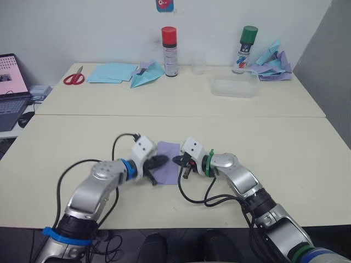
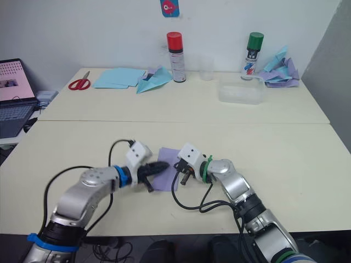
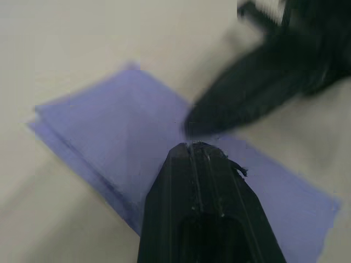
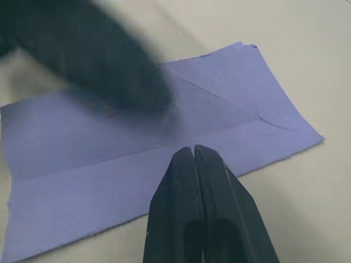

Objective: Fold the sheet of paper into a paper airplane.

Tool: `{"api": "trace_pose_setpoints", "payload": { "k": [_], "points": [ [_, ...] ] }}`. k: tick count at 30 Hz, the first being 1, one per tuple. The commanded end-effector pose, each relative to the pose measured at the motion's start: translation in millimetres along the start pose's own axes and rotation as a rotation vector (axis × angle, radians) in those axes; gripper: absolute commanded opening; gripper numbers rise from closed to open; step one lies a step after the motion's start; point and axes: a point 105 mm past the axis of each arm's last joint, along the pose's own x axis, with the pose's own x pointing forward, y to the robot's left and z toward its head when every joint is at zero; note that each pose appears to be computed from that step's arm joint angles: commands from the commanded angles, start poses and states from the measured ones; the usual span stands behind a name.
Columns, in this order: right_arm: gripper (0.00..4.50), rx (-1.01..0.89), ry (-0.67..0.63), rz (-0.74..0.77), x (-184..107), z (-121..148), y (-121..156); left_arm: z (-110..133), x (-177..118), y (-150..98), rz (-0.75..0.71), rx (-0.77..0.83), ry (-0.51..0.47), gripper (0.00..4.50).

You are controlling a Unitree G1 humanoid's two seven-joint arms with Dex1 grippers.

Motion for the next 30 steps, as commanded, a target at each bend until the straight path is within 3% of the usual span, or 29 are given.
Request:
{"api": "trace_pose_setpoints", "payload": {
  "k": [1,8,17,22,25,30],
  "points": [
    [0.04,-0.067,-0.011,0.016,-7,-3,1,-13,3,-2,-0.001,0.045,0.051,0.0],
    [0.04,0.035,-0.033,-0.042,-3,-4,-9,-21,6,-1,-0.013,0.059,0.065,0.0],
    [0.04,0.069,0.033,-0.284,0,-16,-60,-22,4,2,-0.012,0.069,0.066,0.0],
    [0.04,0.044,0.033,-0.308,0,-16,-70,-20,5,2,-0.008,0.066,0.059,0.0],
    [0.04,0.011,-0.023,-0.283,0,-5,-67,-20,6,2,-0.009,0.062,0.056,0.0],
    [0.04,0.019,-0.222,-0.162,-9,31,-52,-16,6,5,0.006,0.011,0.03,0.0]
  ]
}}
